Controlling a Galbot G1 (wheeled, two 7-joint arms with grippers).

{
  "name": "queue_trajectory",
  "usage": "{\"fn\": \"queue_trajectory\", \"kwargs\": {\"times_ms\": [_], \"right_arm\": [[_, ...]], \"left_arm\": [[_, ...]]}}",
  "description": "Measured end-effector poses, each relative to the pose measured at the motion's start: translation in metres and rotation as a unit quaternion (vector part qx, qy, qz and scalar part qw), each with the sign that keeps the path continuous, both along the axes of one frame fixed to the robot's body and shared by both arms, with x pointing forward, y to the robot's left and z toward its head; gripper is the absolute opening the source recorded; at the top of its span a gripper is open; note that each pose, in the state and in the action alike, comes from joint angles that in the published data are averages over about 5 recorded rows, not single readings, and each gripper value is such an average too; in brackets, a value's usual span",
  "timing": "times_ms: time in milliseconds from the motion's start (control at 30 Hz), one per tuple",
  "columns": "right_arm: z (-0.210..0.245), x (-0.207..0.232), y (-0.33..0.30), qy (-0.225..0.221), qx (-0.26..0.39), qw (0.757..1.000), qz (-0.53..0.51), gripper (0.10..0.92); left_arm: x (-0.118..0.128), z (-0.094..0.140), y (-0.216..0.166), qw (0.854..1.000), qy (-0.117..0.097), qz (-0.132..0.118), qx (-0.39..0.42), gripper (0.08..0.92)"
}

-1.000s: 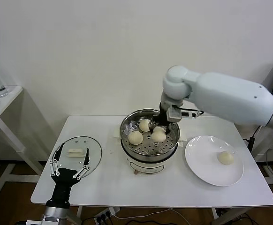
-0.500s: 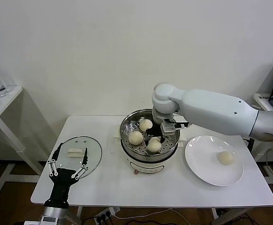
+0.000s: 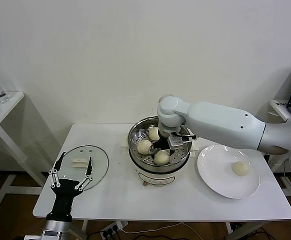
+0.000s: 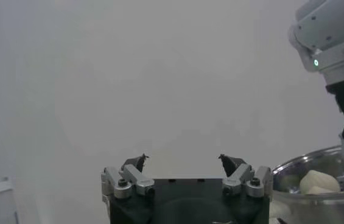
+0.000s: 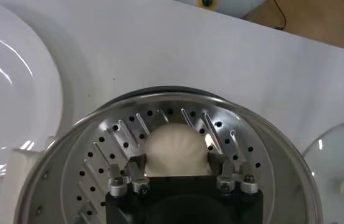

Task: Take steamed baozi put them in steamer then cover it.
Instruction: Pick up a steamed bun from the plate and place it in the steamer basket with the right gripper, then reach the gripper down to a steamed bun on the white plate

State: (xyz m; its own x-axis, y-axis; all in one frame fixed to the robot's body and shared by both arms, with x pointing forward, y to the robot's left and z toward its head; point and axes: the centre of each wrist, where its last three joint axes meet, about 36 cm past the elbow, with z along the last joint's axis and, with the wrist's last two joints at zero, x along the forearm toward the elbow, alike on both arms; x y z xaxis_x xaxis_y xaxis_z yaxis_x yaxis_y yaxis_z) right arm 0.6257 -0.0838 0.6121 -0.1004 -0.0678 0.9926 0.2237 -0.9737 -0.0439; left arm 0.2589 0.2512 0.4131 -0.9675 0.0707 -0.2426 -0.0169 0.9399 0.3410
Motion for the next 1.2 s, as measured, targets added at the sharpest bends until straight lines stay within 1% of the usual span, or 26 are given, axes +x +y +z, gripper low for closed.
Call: {"fn": "queue_trajectory", "kwargs": {"times_ms": [167, 300, 400, 500, 567, 633, 767, 867, 967, 1033, 1200], "right_arm": [[0.012, 0.004, -0.007, -0.004, 0.013, 1.000, -0.016, 0.822], [0.030, 0.012, -0.024, -0.005, 0.034, 0.998, -0.056, 0.823], [0.048, 0.022, -0.049, -0.001, 0.059, 0.991, -0.123, 0.823], [0.066, 0.035, -0.086, 0.007, 0.087, 0.971, -0.222, 0.823], [0.075, 0.043, -0.116, 0.013, 0.102, 0.950, -0.296, 0.823], [0.079, 0.050, -0.148, 0.021, 0.111, 0.923, -0.367, 0.823], [0.078, 0.062, -0.220, 0.034, 0.121, 0.861, -0.493, 0.823], [0.067, 0.064, -0.272, 0.043, 0.124, 0.812, -0.568, 0.823], [0.051, 0.063, -0.317, 0.051, 0.123, 0.768, -0.627, 0.823], [0.038, 0.061, -0.341, 0.056, 0.120, 0.742, -0.657, 0.823], [-0.002, 0.054, -0.383, 0.067, 0.103, 0.693, -0.710, 0.823]], "left_arm": [[0.000, 0.000, -0.001, 1.000, 0.000, -0.001, -0.001, 0.823], [0.001, 0.001, -0.001, 1.000, 0.000, -0.001, -0.002, 0.823], [0.001, 0.002, -0.002, 1.000, -0.001, -0.002, -0.002, 0.823], [0.001, 0.002, -0.002, 1.000, -0.001, -0.003, -0.002, 0.823], [0.001, 0.002, -0.002, 1.000, 0.000, -0.003, -0.002, 0.823], [0.001, 0.002, -0.002, 1.000, 0.000, -0.004, -0.002, 0.823], [0.001, 0.002, -0.004, 1.000, 0.001, -0.005, -0.001, 0.823], [0.001, 0.003, -0.005, 1.000, 0.001, -0.006, -0.001, 0.823], [0.001, 0.003, -0.006, 1.000, 0.002, -0.007, 0.001, 0.823], [0.001, 0.003, -0.006, 1.000, 0.002, -0.007, 0.002, 0.823], [-0.001, 0.003, -0.005, 1.000, 0.005, -0.006, 0.006, 0.823]]}}
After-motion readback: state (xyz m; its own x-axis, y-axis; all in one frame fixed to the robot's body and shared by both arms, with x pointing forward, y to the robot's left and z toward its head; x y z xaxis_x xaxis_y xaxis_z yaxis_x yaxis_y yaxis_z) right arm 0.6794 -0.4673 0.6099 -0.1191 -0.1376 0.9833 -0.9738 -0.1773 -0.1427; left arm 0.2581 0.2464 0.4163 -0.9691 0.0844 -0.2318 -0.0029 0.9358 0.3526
